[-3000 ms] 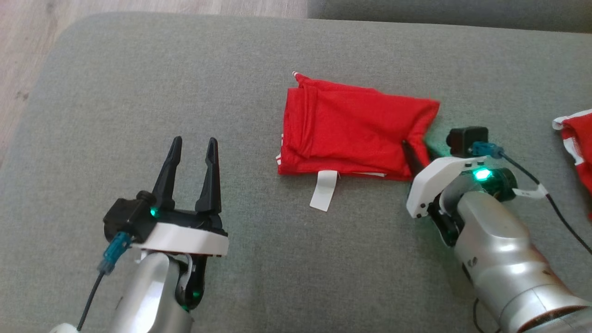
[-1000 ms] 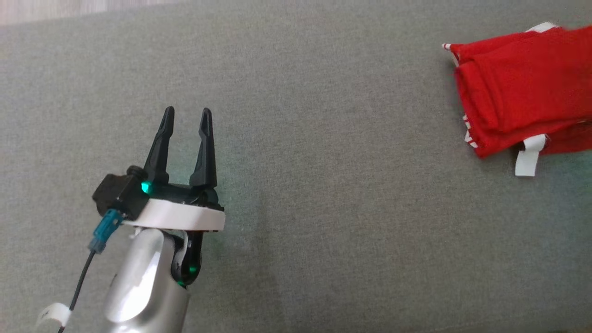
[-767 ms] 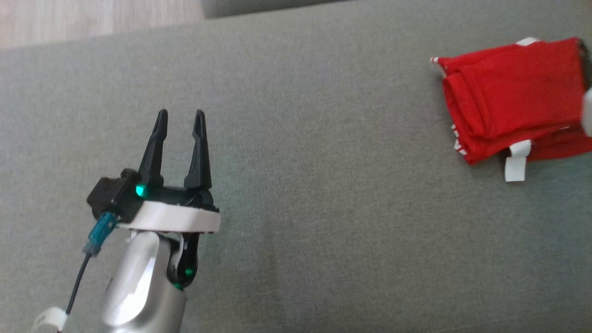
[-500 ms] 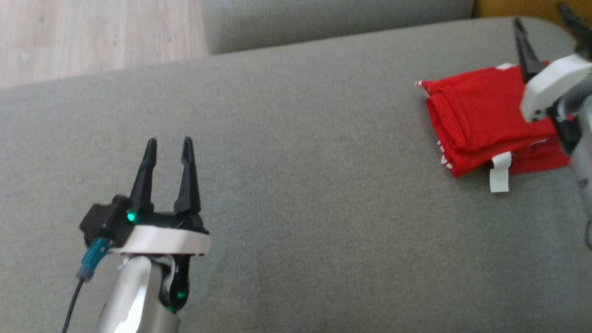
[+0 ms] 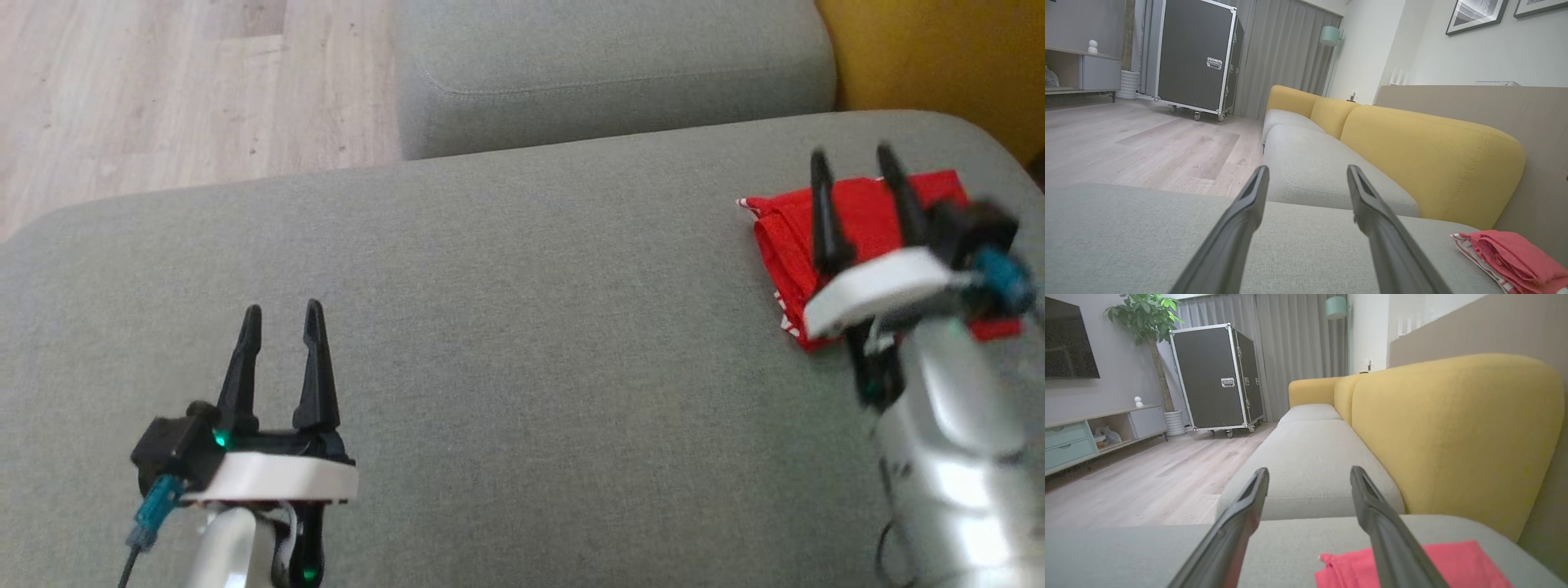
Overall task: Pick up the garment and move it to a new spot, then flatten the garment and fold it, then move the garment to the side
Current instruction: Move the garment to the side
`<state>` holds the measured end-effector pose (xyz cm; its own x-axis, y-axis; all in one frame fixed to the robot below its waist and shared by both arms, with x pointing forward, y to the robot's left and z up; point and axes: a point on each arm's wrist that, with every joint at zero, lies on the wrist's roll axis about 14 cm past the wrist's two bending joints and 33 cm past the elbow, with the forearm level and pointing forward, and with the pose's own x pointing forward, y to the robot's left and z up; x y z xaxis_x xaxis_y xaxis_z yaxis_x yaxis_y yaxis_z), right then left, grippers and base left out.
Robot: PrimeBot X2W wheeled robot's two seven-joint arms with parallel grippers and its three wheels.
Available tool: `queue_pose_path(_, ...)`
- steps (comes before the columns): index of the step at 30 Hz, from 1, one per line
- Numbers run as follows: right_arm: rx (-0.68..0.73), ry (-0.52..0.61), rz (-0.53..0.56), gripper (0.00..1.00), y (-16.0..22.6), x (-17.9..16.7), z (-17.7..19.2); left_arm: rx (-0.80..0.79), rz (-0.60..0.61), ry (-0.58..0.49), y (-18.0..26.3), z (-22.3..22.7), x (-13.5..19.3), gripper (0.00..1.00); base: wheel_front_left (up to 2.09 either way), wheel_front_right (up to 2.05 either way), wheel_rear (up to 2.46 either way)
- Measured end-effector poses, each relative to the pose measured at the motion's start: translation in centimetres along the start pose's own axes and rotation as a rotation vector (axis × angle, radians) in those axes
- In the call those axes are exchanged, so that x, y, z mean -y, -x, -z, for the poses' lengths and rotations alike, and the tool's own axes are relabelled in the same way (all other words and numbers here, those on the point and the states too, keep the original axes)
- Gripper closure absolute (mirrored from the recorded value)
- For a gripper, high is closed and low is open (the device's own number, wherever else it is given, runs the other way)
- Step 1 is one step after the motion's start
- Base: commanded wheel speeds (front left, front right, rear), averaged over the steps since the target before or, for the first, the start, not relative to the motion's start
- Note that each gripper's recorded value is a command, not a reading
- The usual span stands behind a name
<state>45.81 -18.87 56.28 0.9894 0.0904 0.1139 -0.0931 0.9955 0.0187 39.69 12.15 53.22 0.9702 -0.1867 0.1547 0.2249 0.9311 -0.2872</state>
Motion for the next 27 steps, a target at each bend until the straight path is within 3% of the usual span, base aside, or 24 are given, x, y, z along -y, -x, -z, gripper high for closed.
queue_pose_path(7,-0.1,-0.089,0.045,0.0,5.0,-1.0,5.5,-0.028,-0.041,0.006,1.9,0.9,-1.1,0.0,0.0,0.0,0.0)
queue_pose_path(12,-0.141,-0.131,0.052,0.0,7.2,-1.3,7.4,-0.051,-0.064,0.009,2.9,1.6,-1.7,0.0,0.0,0.0,0.0)
queue_pose_path(27,-0.112,-0.15,0.019,0.0,7.4,-2.6,6.7,-0.079,-0.095,0.008,3.5,2.4,-2.4,0.0,0.0,0.0,0.0)
